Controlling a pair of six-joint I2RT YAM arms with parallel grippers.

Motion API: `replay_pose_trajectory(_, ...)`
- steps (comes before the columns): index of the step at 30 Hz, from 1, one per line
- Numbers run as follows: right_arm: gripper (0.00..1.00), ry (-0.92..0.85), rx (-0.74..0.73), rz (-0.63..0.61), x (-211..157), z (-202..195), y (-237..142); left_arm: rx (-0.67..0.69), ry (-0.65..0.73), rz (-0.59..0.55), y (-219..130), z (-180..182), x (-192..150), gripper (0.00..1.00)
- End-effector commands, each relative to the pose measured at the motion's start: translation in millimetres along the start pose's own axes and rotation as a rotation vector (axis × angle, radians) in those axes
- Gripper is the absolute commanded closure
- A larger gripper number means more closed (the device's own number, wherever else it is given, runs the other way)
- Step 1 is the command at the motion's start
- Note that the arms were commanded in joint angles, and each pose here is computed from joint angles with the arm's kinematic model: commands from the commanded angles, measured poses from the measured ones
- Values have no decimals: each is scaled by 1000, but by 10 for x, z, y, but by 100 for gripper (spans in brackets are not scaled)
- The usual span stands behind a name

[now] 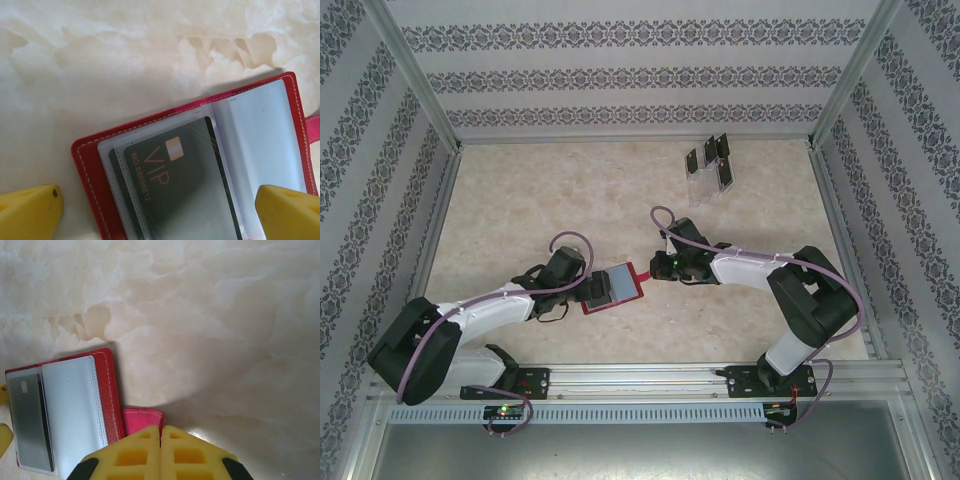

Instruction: Put the credit cards into the card holder

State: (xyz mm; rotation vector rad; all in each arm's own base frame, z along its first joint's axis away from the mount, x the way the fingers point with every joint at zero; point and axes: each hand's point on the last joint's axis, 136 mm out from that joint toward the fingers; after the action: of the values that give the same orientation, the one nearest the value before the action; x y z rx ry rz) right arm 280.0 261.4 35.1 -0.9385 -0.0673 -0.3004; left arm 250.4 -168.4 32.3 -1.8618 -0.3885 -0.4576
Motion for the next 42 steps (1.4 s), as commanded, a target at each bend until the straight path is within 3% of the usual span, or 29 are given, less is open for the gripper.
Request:
replay_pose_trajectory(1,100,2,-6,-9,10,-56,-17,-124,-5,-53,28,-295,256,0)
replay_pose_trajectory(19,100,8,8,-10,20,-58,-28,-283,18,-165,-245,-975,783,0)
replay_pose_trajectory(29,99,50,26,-64,191,-118,-223,-396,46,-179,-107,-1587,886,0)
replay_pose_trajectory(34,63,101,20,-107,262,-272,-406,-430,47,-153,140,-1814,818,0)
replay_pose_trajectory(37,56,134,18,-141,276,-384,-573,-428,44,-136,274,-1846,760,0)
replay_pose_trajectory(42,53,160,15,-178,207,-497,-806,-403,44,-156,297,-1827,819,0)
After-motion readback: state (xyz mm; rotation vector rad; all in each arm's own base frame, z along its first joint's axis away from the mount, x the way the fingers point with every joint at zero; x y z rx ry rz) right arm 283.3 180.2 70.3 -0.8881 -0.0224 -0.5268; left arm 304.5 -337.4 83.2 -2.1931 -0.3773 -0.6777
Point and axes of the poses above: each hand's point on the last joint's axis, 136 mm out from that joint toward the fingers, its own y axis out along the fingers, its own z axis along the line the jaws close on, x = y × z, and after that the axes turned 12 degrees about y, right-handed
